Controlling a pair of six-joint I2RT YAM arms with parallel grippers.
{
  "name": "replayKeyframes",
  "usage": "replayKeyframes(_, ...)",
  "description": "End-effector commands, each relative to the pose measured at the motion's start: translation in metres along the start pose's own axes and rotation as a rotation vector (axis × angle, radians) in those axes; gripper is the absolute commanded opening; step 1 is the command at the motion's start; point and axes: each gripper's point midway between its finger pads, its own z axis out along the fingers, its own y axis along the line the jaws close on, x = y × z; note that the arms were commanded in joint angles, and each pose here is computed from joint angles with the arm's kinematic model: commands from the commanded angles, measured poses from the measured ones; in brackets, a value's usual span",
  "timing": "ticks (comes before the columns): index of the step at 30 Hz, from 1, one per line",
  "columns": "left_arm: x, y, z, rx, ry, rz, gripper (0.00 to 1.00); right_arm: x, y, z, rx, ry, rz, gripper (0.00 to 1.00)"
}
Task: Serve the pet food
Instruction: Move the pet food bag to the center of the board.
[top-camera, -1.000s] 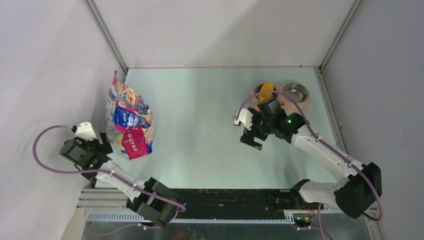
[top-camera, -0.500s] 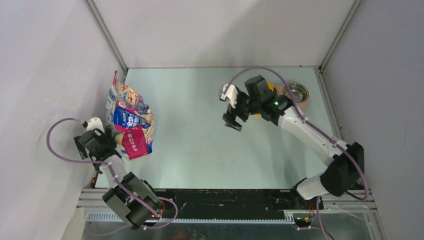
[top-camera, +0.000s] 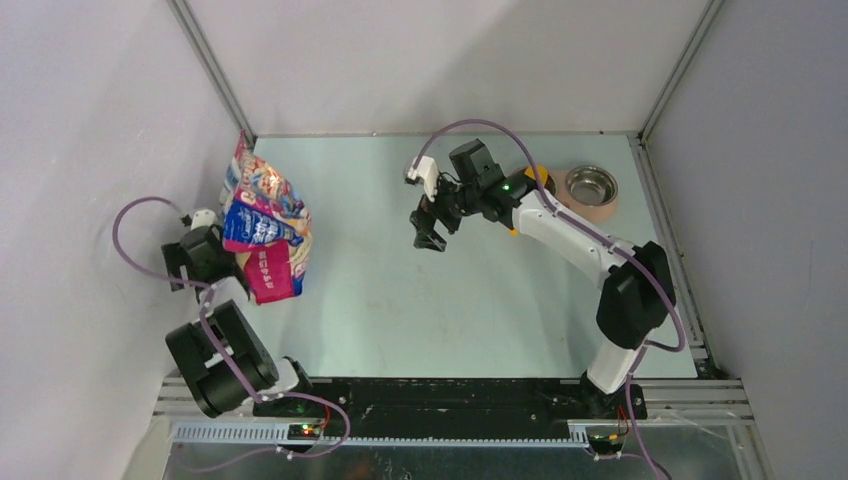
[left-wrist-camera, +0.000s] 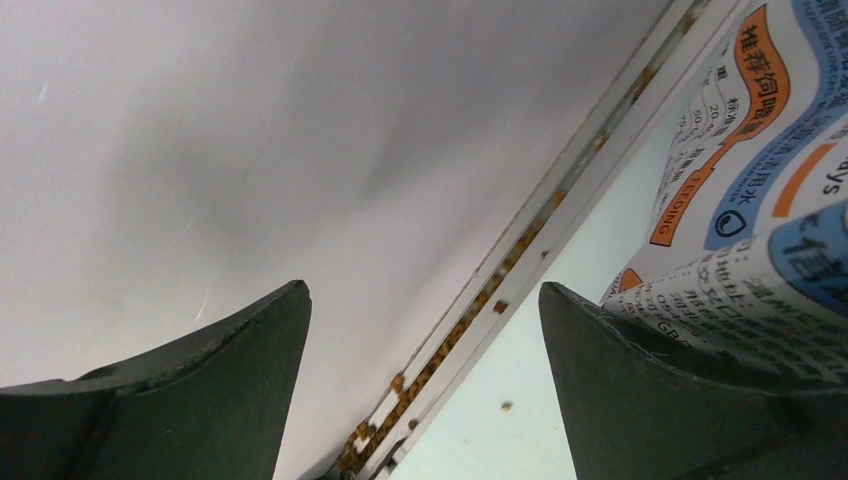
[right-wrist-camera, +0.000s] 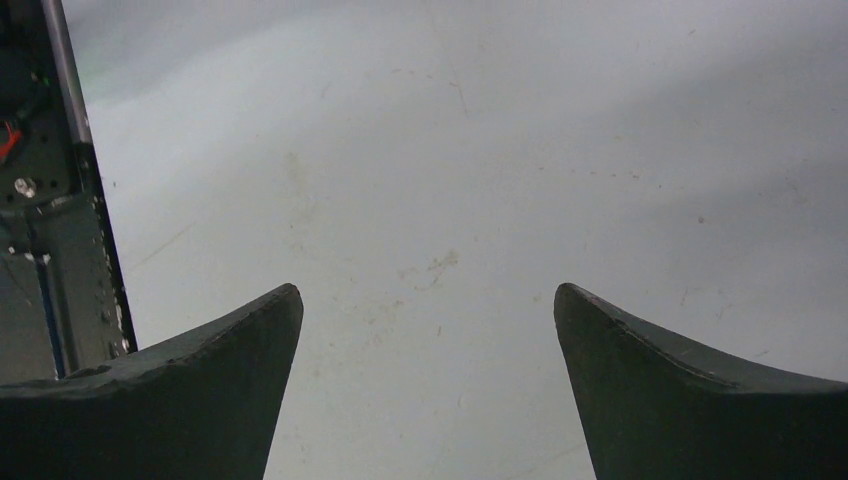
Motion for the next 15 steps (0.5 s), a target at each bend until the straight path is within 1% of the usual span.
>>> replayKeyframes(1,-0.038,-0.065,0.005,0.129,-0.071,0.021,0.93,-0.036,-0.022,0.002,0.002,-0.107,0.077,1.00)
replayKeyframes(10,-0.070,-0.128,0.014,0.189,-0.073,0.113,0.93,-0.045,-0.059,0.014,-0.012,-0.131,0.246,1.00)
replayKeyframes(12,-0.079,-0.147,0.014,0.195,-0.103,0.162,0.93,-0.047,-0.068,0.015,-0.016,-0.137,0.292,1.00)
replayKeyframes(13,-0.085,-0.144,0.014,0.162,-0.114,0.162,0.93,-0.050,-0.072,0.017,-0.016,-0.141,0.300,1.00)
replayKeyframes(15,-0.094,-0.148,0.013,0.151,-0.114,0.176,0.92,-0.051,-0.077,0.018,-0.022,-0.141,0.324,0.99)
